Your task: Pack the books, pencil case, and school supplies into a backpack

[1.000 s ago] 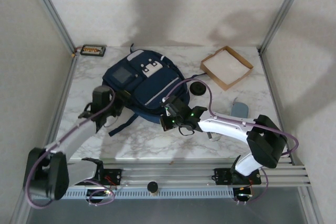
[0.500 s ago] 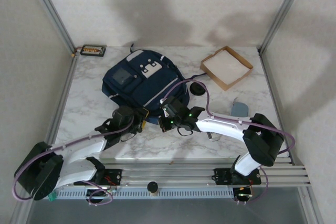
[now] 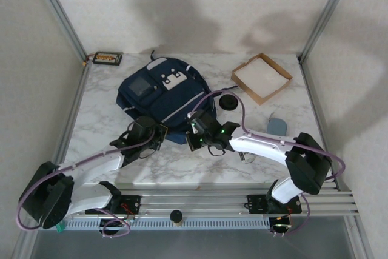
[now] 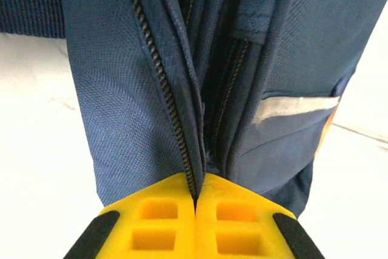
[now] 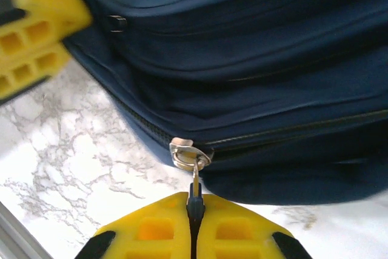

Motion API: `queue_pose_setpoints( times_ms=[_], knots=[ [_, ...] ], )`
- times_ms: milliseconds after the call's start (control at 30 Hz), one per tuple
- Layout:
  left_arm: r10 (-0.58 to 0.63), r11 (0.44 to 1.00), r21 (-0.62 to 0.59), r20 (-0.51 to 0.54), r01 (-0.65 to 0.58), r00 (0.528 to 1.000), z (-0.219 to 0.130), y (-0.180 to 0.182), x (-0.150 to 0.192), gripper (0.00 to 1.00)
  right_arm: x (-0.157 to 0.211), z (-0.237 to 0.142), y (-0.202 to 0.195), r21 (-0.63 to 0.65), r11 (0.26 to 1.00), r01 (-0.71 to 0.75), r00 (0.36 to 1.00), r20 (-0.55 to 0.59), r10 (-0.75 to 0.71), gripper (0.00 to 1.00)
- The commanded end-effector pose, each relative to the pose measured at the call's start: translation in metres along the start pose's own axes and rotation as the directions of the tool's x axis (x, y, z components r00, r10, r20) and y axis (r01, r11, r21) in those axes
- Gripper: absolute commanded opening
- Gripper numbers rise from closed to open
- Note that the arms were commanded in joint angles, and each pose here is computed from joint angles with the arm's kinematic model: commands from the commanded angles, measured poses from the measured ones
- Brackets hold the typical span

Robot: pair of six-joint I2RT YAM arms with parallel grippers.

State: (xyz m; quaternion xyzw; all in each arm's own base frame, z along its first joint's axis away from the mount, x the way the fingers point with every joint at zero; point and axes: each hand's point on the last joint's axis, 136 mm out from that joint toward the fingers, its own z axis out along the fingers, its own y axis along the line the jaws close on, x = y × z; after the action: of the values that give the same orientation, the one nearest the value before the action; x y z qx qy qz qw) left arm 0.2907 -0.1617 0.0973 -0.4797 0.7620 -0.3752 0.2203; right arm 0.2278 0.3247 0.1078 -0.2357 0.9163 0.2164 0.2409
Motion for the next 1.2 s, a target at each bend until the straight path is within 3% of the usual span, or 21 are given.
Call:
queue_pose_setpoints(
  times_ms=[0, 167, 333, 400, 467, 533, 667, 867, 1000, 1167],
  knots=[
    [0.040, 0.993, -0.115, 0.243, -0.013, 0.969, -0.020, 0.028, -0.070, 0.00, 0.005, -0.022, -0.048, 0.146, 0.989, -0.021, 1.000, -0.011, 0.023, 0.00],
    [0.126, 0.975, -0.218, 0.392, -0.042, 0.911, -0.053, 0.042, -0.137, 0.00, -0.006, -0.031, -0.087, 0.204, 0.977, -0.062, 0.998, 0.020, 0.059, 0.00],
    [0.169, 0.975, -0.197, 0.332, -0.107, 0.928, -0.050, 0.017, -0.159, 0.00, -0.019, -0.013, -0.041, 0.044, 0.998, 0.035, 0.999, 0.004, -0.035, 0.00],
    [0.180, 0.980, -0.139, 0.289, -0.145, 0.940, -0.050, -0.001, -0.147, 0.00, -0.016, -0.003, -0.016, 0.001, 0.997, 0.081, 0.997, 0.000, -0.081, 0.00],
    [0.170, 0.985, -0.068, 0.241, -0.158, 0.956, -0.053, -0.012, -0.127, 0.32, -0.013, 0.006, 0.002, -0.049, 0.995, 0.081, 0.997, 0.009, -0.081, 0.00],
    [0.157, 0.988, -0.036, 0.210, -0.152, 0.965, -0.058, -0.012, -0.109, 0.51, -0.009, 0.012, 0.013, -0.102, 0.993, 0.060, 0.998, 0.007, -0.060, 0.00],
    [0.075, 0.997, -0.035, 0.126, -0.071, 0.989, -0.064, 0.017, -0.069, 0.65, -0.002, 0.019, 0.022, -0.138, 0.989, 0.061, 0.998, 0.014, -0.059, 0.00],
    [-0.049, 0.999, -0.005, 0.015, 0.050, 0.999, -0.048, 0.043, -0.013, 0.71, 0.006, 0.022, 0.019, -0.141, 0.987, 0.078, 0.997, 0.016, -0.077, 0.00],
    [-0.038, 0.998, -0.043, 0.019, 0.039, 0.999, -0.034, 0.040, 0.001, 0.71, 0.006, 0.022, 0.019, -0.140, 0.986, 0.096, 0.995, 0.018, -0.094, 0.00],
    [-0.042, 0.999, -0.004, 0.030, 0.043, 0.999, -0.025, 0.011, 0.007, 0.70, 0.007, 0.024, 0.018, -0.134, 0.985, 0.108, 0.994, 0.019, -0.106, 0.00]
  ],
)
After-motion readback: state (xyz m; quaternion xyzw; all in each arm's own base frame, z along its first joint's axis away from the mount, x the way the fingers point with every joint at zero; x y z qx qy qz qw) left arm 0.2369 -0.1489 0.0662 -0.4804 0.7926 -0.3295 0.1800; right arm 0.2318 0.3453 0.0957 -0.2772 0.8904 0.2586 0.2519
